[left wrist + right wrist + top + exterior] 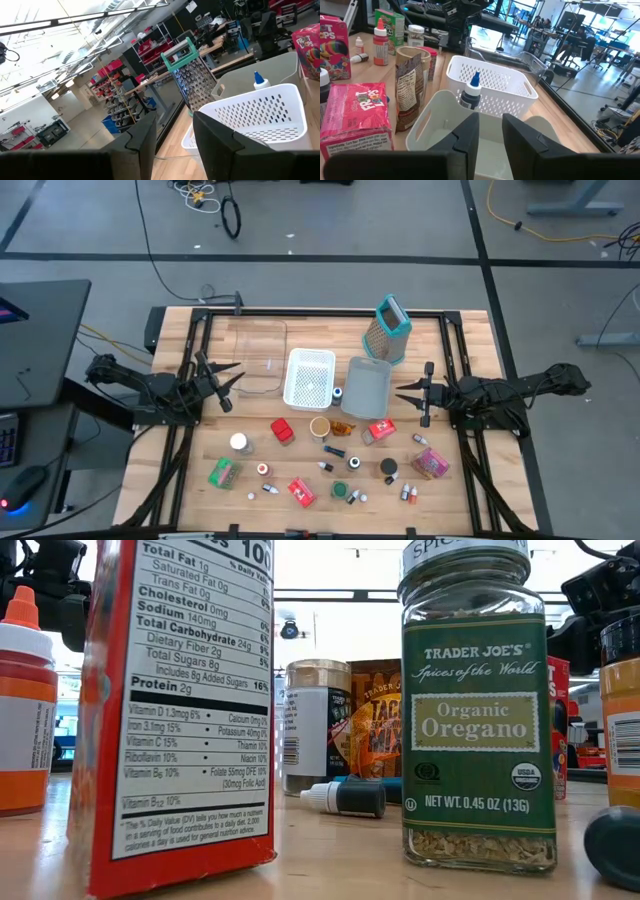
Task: Pick & Place Kitchen Items
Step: Put the large blue food coloring into the gray bin
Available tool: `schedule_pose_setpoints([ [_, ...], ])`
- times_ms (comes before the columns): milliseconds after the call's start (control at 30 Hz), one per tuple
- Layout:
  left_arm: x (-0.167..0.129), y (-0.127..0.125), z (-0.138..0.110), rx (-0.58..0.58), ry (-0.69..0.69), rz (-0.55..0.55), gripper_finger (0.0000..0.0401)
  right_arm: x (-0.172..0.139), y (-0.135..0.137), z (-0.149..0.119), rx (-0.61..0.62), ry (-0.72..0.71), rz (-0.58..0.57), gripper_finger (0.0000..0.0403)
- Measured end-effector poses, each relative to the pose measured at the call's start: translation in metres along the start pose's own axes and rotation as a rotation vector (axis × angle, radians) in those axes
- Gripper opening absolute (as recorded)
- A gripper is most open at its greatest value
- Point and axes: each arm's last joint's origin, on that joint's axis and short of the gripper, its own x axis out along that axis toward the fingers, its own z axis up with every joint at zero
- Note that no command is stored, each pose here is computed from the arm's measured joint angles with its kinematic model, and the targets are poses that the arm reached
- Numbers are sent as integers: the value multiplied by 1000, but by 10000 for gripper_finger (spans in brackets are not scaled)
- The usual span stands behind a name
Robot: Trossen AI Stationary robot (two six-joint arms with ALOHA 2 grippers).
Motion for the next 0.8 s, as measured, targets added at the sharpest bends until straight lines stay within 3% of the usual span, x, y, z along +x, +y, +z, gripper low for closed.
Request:
schedule_pose_setpoints([
  [233,0,0,0,0,0,0,138,0,0,2,52,-20,4,96],
  [367,0,0,0,0,0,0,138,-1,-1,11,198,-120,54,96],
  [500,0,0,0,1,0,0,138,-3,-4,24,207,-258,33,96],
  [667,0,0,0,335,6,5,138,-11,-11,43,121,-474,-36,96],
  [800,0,0,0,517,7,5,138,-18,-17,55,37,-612,-113,96],
])
